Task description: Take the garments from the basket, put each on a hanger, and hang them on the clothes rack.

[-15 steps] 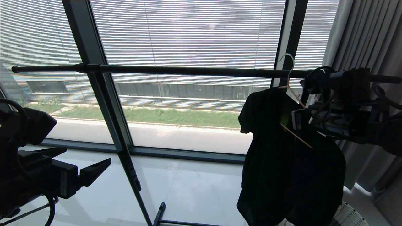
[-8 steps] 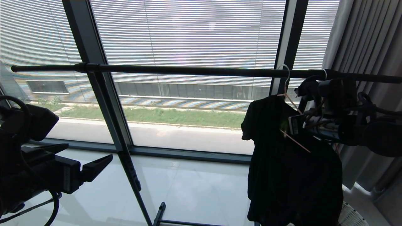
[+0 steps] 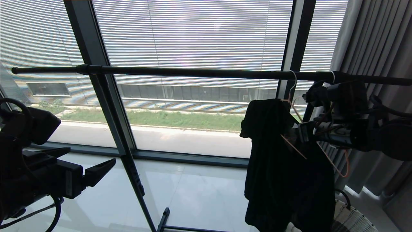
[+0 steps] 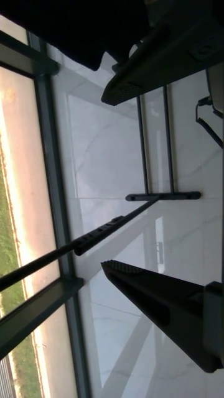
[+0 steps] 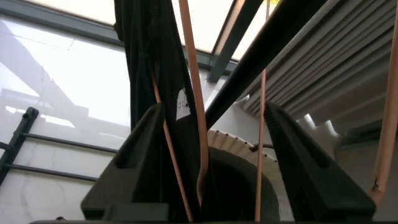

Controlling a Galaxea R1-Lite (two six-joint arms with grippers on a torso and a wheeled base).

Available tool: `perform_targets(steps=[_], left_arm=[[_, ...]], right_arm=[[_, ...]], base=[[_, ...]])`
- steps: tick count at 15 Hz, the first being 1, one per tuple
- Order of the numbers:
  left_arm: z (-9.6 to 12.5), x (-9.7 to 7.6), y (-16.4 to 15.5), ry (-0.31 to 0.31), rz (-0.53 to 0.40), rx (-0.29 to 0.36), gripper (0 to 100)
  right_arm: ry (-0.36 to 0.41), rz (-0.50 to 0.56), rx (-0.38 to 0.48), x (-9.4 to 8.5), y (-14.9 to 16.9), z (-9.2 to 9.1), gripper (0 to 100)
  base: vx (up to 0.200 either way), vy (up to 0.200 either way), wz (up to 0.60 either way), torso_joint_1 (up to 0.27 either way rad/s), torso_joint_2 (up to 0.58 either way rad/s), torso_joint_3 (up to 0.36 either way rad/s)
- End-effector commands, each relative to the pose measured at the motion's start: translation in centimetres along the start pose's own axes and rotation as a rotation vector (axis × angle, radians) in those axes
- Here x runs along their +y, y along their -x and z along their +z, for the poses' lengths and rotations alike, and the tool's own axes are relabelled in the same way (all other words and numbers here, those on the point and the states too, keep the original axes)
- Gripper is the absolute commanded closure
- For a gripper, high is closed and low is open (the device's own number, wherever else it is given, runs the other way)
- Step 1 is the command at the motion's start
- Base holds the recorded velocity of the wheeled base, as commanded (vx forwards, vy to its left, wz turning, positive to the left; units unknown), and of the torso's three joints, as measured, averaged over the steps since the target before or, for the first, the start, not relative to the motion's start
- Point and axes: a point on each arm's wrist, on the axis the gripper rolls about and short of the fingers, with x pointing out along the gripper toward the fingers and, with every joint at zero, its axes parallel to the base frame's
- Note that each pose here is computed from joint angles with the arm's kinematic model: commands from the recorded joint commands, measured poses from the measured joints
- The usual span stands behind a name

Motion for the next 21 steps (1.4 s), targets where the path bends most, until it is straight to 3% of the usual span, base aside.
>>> perform_targets(steps=[1,4,6,13,21], left_arm=[[0.0,0.0,0.1,0.001,0.004,-0.002,0],[0.0,0.1,0.1,0.002,0.006,-0.003,0],[0.0,0.3,0.1,0.009,0.023,-0.001,0],[-0.2,0.9,0.2,0.029,0.061,0.002,0],[-1.1,1.1,0.6,0.039,0.075,0.016,0]], right_arm=[[0.007,-0.001,-0.012,-0.8,2.1,0.5,0],[0.037,-0.007,-0.014,-1.3,3.4,0.4,0],[0.121,0.006,-0.02,-2.0,5.2,-0.5,0],[0.121,0.003,-0.017,-2.7,6.9,-1.9,0],[0.145,0.0,0.0,-3.3,8.2,-3.4,0]], base=[[0.0,0.0,0.0,0.0,0.0,0.0],[-0.2,-0.133,0.0,0.007,0.01,-0.001],[-0.2,-0.2,0.0,0.0,0.0,0.007],[-0.2,-0.2,0.0,-0.001,0.0,0.005],[0.0,0.0,0.0,-0.026,0.06,0.034]])
